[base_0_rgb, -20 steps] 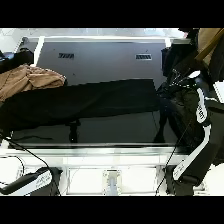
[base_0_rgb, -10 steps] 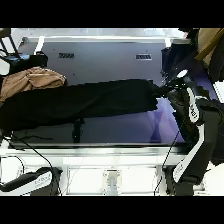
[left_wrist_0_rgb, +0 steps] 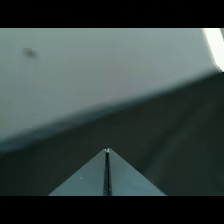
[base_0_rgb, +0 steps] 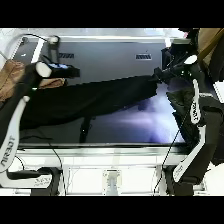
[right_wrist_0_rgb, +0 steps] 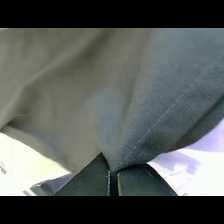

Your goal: Fold the clothes and pants, and hang the long-sleeved shirts on hangers.

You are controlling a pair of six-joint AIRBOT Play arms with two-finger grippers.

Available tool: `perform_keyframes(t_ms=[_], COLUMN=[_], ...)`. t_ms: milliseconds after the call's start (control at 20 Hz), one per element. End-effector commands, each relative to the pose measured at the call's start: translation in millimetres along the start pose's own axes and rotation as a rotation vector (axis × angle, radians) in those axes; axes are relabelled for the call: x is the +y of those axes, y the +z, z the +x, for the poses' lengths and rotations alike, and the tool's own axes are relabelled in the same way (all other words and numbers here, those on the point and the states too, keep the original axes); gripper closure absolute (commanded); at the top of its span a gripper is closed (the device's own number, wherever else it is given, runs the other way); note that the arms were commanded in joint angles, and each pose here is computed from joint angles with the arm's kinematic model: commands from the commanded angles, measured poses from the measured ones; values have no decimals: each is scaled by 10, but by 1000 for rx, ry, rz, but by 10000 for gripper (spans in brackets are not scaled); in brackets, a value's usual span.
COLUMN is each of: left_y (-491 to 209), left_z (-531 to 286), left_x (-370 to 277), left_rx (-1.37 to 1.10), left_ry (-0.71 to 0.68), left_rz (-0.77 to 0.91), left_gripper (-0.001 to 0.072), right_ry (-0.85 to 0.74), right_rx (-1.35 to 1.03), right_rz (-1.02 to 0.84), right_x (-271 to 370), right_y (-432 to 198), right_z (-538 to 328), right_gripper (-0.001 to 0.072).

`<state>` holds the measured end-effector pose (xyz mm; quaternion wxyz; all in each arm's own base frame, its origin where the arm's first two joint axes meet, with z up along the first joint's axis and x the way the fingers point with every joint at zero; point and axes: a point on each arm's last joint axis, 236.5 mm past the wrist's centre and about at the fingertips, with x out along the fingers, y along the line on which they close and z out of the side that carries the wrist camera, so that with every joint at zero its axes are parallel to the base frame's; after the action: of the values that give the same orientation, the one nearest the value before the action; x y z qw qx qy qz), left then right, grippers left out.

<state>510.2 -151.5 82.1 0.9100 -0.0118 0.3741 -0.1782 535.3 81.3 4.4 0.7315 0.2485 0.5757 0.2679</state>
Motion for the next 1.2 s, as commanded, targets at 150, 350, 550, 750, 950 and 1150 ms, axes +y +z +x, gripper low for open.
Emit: perform_keyframes(t_ms=[150, 350, 550, 750, 950, 1150], left_y=[-873, -1301, -1242, -487, 228, 330], left_z=[808, 1066, 1075, 594, -487, -1346], left_x=[-1152, -1369, -1239, -318, 791, 1346], left_rx=[225, 320, 310, 139, -89, -170], left_ry=[-219, -239, -222, -105, 55, 162], left_rz=[-26, 2, -12, -96, -213, -278], left_gripper=[687, 687, 687, 687, 687, 687], right_ry=[53, 79, 110, 146, 202, 253], right_rx=[-55, -35, 8, -18, -52, -34], right_rz=[-124, -216, -288, -355, -420, -457], right_x=[877, 1395, 1818, 2322, 2977, 3463], right_y=[40, -95, -272, -344, -542, -977], right_z=[-301, -222, 28, 393, 931, 1730], right_gripper=[704, 705, 705, 706, 707, 706])
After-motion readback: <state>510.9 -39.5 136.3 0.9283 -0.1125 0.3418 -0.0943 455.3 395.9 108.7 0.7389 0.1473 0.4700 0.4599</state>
